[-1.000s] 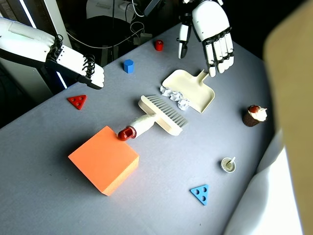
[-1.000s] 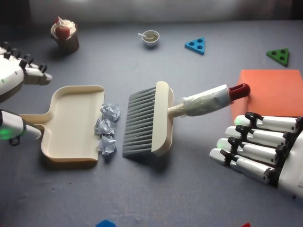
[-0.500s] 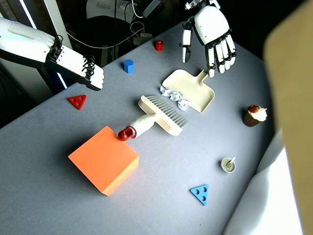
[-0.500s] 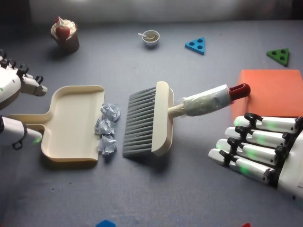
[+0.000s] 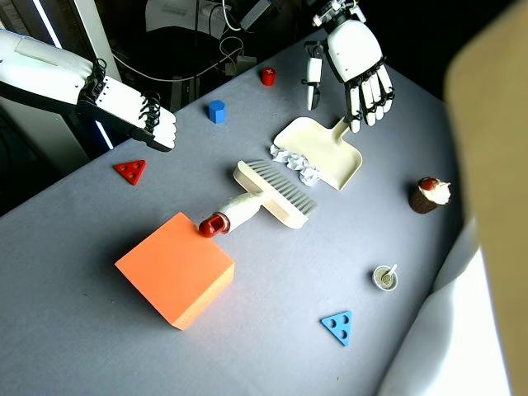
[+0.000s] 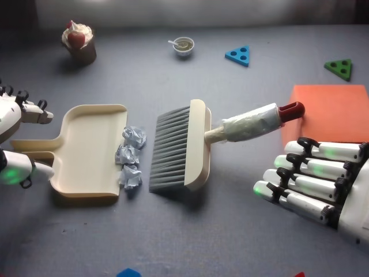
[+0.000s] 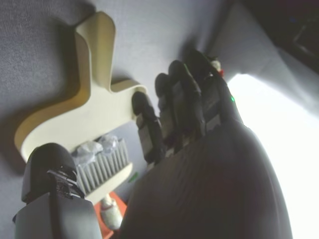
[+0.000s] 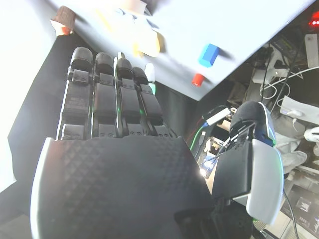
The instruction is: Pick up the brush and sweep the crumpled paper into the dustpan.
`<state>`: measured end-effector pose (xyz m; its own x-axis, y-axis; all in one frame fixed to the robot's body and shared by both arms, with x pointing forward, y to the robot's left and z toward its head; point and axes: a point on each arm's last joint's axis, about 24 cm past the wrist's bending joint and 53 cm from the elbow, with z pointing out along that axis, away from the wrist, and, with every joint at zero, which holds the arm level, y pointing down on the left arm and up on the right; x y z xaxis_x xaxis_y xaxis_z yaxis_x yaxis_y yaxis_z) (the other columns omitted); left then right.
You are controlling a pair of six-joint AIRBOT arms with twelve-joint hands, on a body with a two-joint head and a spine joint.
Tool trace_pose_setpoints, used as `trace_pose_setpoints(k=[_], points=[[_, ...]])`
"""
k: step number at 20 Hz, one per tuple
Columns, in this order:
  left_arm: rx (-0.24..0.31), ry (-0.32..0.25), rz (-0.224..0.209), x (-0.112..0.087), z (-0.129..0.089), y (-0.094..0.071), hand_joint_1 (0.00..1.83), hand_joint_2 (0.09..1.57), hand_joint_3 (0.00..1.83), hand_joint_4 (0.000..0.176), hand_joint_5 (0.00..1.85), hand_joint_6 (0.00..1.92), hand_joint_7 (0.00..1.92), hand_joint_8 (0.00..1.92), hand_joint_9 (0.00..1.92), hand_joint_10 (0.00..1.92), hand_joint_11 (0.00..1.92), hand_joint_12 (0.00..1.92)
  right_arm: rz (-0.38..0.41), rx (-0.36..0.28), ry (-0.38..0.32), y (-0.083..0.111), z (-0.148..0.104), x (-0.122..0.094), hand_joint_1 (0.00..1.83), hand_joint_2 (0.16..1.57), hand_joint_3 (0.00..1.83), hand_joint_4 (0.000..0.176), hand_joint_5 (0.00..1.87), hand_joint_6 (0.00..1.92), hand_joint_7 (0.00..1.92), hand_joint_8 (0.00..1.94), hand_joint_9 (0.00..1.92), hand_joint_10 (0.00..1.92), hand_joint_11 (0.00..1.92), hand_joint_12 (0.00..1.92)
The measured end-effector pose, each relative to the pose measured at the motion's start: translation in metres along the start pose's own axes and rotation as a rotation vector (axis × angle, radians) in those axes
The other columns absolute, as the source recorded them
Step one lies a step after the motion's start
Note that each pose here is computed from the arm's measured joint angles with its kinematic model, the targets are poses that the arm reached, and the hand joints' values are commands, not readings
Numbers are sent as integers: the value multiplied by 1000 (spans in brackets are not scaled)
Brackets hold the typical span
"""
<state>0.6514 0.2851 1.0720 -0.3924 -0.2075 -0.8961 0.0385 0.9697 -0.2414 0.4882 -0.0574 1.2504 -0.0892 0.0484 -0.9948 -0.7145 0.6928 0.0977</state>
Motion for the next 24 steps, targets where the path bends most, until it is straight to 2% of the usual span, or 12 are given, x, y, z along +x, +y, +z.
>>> trace_pose_setpoints(k=[2, 5, 7, 9, 10, 12, 16, 17, 19, 21, 23, 24], points=[[3, -3, 2, 1, 0, 1, 541, 1014, 0, 121, 473, 9, 365, 5, 284, 3, 20, 665, -1, 0, -1, 0, 0, 0, 19, 973, 4, 0, 102, 3, 156, 2, 188, 1, 229, 1], [8, -1, -5, 7, -1, 3, 541, 1013, 0, 122, 479, 7, 369, 4, 286, 2, 19, 666, 0, -1, -1, 1, 0, 0, 21, 974, 4, 0, 103, 3, 156, 2, 188, 1, 228, 1], [14, -15, -7, 5, 1, 4, 460, 1039, 9, 125, 433, 1, 333, 0, 266, 0, 3, 655, 0, -1, -2, 0, 0, 0, 13, 977, 3, 0, 99, 1, 152, 0, 183, 0, 221, 0], [17, -27, 1, 3, 3, 6, 467, 1043, 7, 126, 444, 6, 350, 8, 276, 5, 10, 659, 0, 0, -1, 0, 0, 0, 34, 978, 2, 0, 97, 0, 151, 0, 181, 1, 215, 0], [17, -34, -9, 2, 4, 6, 533, 1014, 0, 116, 500, 7, 386, 5, 302, 5, 33, 678, 0, -1, -2, 0, 0, 0, 65, 955, 0, 0, 142, 4, 194, 4, 225, 5, 257, 14], [21, -40, -9, 3, 6, 6, 556, 1007, 0, 111, 511, 4, 393, 2, 308, 2, 37, 690, 0, 0, -3, 0, 0, -1, 60, 968, 5, 0, 135, 0, 180, 0, 216, 0, 248, 8], [35, -48, -10, 5, 9, 8, 492, 1028, 5, 128, 456, 0, 345, 0, 261, 0, 1, 665, 0, -1, -4, 1, 0, -1, 29, 980, 5, 0, 61, 0, 125, 0, 165, 0, 205, 1], [38, -52, -10, 5, 8, 9, 536, 1025, 2, 121, 481, 10, 353, 4, 267, 3, 2, 665, 1, -2, -3, 1, 0, -1, 16, 976, 2, 0, 86, 11, 148, 10, 186, 9, 227, 11], [42, -64, -12, 5, 10, 10, 547, 1017, 0, 131, 500, 13, 367, 8, 287, 9, 17, 671, 1, -2, -4, 1, 0, -1, 35, 976, 1, 0, 88, 9, 148, 7, 183, 6, 231, 12], [43, -63, -16, 7, 12, 10, 525, 1026, 3, 132, 501, 10, 355, 1, 281, 5, 18, 670, 1, -2, -4, 1, 0, -1, 78, 975, 0, 0, 101, 9, 165, 10, 202, 10, 242, 15], [50, -75, -22, 5, 13, 9, 523, 1029, 3, 144, 509, 9, 363, 4, 277, 2, 8, 665, 1, -2, -4, 1, 0, -1, 77, 974, 0, 0, 130, 14, 186, 11, 222, 12, 244, 14], [54, -79, -18, 5, 13, 9, 523, 1029, 3, 144, 509, 9, 363, 4, 277, 2, 8, 665, 1, -2, -4, 1, 0, -1, 77, 974, 0, 0, 130, 14, 186, 11, 222, 12, 244, 14]])
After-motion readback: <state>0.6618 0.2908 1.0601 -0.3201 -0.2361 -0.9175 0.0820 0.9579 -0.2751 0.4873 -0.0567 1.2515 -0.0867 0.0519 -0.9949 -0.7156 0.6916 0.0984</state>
